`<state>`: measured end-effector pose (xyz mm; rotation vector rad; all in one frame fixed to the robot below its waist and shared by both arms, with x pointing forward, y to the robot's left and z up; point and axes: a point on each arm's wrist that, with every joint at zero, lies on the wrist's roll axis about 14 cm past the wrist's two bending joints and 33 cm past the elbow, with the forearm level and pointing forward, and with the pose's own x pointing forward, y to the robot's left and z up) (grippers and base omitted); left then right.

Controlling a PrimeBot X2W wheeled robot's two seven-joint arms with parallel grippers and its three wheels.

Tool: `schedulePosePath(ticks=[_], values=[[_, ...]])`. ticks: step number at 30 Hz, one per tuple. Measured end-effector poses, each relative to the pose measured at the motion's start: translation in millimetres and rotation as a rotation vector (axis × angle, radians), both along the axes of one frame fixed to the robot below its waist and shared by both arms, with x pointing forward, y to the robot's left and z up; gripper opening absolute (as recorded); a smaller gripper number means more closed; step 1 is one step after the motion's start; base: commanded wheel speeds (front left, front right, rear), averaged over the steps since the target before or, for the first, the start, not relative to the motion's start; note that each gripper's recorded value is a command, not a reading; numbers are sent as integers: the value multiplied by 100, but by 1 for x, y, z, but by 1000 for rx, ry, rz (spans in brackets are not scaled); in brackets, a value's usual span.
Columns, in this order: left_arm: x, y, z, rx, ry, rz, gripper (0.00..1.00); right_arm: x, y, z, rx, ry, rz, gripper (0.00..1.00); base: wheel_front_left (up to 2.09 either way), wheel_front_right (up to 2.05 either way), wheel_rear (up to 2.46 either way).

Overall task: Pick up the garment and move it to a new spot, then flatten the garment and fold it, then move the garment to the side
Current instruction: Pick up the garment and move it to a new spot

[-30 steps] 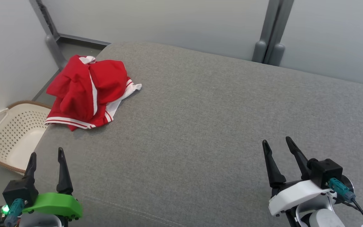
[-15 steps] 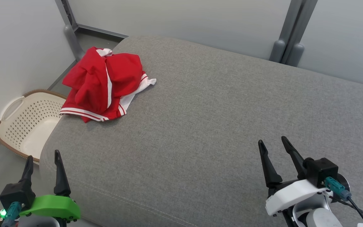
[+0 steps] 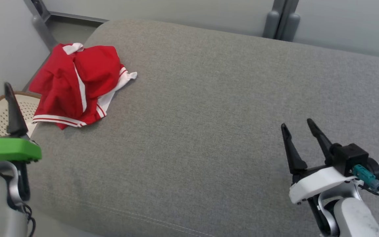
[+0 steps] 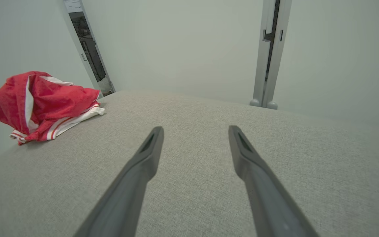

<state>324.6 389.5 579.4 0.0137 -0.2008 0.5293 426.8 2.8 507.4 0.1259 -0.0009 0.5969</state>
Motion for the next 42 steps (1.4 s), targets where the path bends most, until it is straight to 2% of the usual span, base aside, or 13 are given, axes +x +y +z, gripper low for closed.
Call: schedulePosePath(ticks=[5, 9, 13, 16, 18, 24, 27, 30, 32, 33, 38, 42], values=[[51, 10, 22, 39, -30, -32, 100, 24, -40, -7, -33, -4, -103, 100, 0, 0, 0], [86, 9, 14, 12, -5, -66, 100, 31, -69, -20, -56, 19, -177, 100, 0, 0, 0], [120, 6, -9, -31, 61, -103, 100, 34, -94, -32, -74, 47, -241, 100, 0, 0, 0], [138, 3, -48, -118, 178, -121, 100, 35, -107, -43, -83, 72, -276, 100, 0, 0, 0], [148, 2, -65, -131, 222, -123, 100, 35, -114, -53, -88, 94, -295, 100, 0, 0, 0], [153, 2, -132, -215, 413, -87, 100, 35, -130, -72, -108, 141, -333, 100, 0, 0, 0], [145, -6, -168, -292, 536, -86, 100, 34, -134, -76, -113, 149, -343, 100, 0, 0, 0], [138, -5, -178, -312, 567, -75, 100, 33, -131, -75, -109, 149, -339, 100, 0, 0, 0], [133, -5, -182, -322, 585, -74, 29, 33, -129, -73, -106, 145, -334, 100, 0, 0, 0], [131, -4, -182, -323, 586, -72, 0, 32, -129, -72, -106, 144, -332, 100, 0, 0, 0], [128, -1, -175, -307, 546, -75, 0, 30, -127, -67, -102, 135, -327, 100, 0, 0, 0], [132, 8, -148, -225, 441, -74, 0, 27, -127, -59, -91, 119, -331, 100, 0, 0, 0]])
